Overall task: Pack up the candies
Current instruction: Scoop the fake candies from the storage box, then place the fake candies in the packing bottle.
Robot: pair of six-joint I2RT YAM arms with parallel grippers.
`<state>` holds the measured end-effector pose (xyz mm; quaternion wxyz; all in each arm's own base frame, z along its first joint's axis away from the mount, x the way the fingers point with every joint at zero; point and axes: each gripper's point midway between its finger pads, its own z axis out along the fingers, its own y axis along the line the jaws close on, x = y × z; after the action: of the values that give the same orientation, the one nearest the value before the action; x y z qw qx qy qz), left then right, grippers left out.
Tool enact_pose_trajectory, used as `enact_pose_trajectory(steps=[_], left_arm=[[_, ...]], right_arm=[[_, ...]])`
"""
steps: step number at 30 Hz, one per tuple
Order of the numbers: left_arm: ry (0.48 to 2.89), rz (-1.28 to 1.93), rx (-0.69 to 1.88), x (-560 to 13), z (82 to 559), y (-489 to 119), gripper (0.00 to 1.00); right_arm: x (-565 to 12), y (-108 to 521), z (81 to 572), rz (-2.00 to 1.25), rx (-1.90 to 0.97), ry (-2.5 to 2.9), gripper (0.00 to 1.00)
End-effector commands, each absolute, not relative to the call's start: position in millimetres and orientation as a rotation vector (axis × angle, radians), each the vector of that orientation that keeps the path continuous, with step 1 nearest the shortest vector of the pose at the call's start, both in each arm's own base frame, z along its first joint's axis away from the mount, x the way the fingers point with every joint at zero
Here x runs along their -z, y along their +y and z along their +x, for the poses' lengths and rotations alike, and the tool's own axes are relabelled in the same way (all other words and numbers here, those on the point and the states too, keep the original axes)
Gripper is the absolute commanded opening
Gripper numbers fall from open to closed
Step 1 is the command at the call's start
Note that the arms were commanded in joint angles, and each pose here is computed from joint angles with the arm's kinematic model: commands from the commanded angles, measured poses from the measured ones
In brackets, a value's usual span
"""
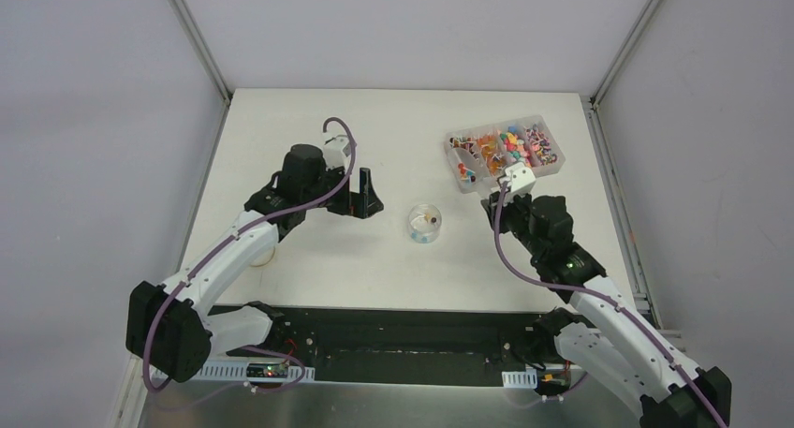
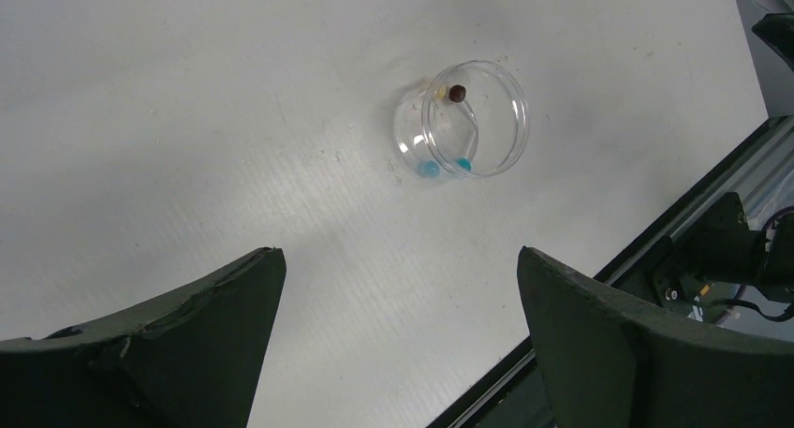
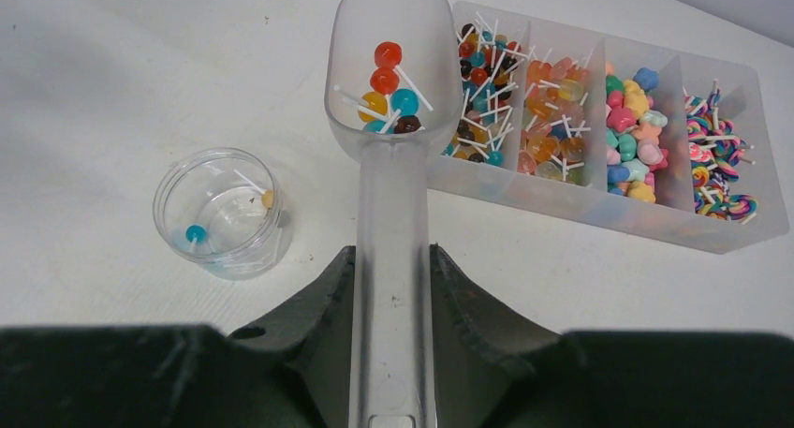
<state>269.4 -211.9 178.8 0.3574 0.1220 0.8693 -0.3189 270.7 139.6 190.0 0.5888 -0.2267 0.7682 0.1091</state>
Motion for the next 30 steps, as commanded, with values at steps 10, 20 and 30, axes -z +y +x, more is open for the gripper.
enact_pose_trajectory(steps=[10, 20, 30], left_arm=[[2.105, 0.321, 0.732, -211, 276, -199, 0.99], [2.023, 0.230, 0.581, -229, 280, -170, 0.99], [1.982, 0.209, 0.572, -240, 274, -164, 0.99]], right_arm=[[-221, 161, 263, -0.608, -0.307, 1.662, 0.00], [-228, 182, 234, -0.695, -0.439, 1.603, 0.00], [-221, 184, 227, -0.833, -0.389, 1.659, 0.00]])
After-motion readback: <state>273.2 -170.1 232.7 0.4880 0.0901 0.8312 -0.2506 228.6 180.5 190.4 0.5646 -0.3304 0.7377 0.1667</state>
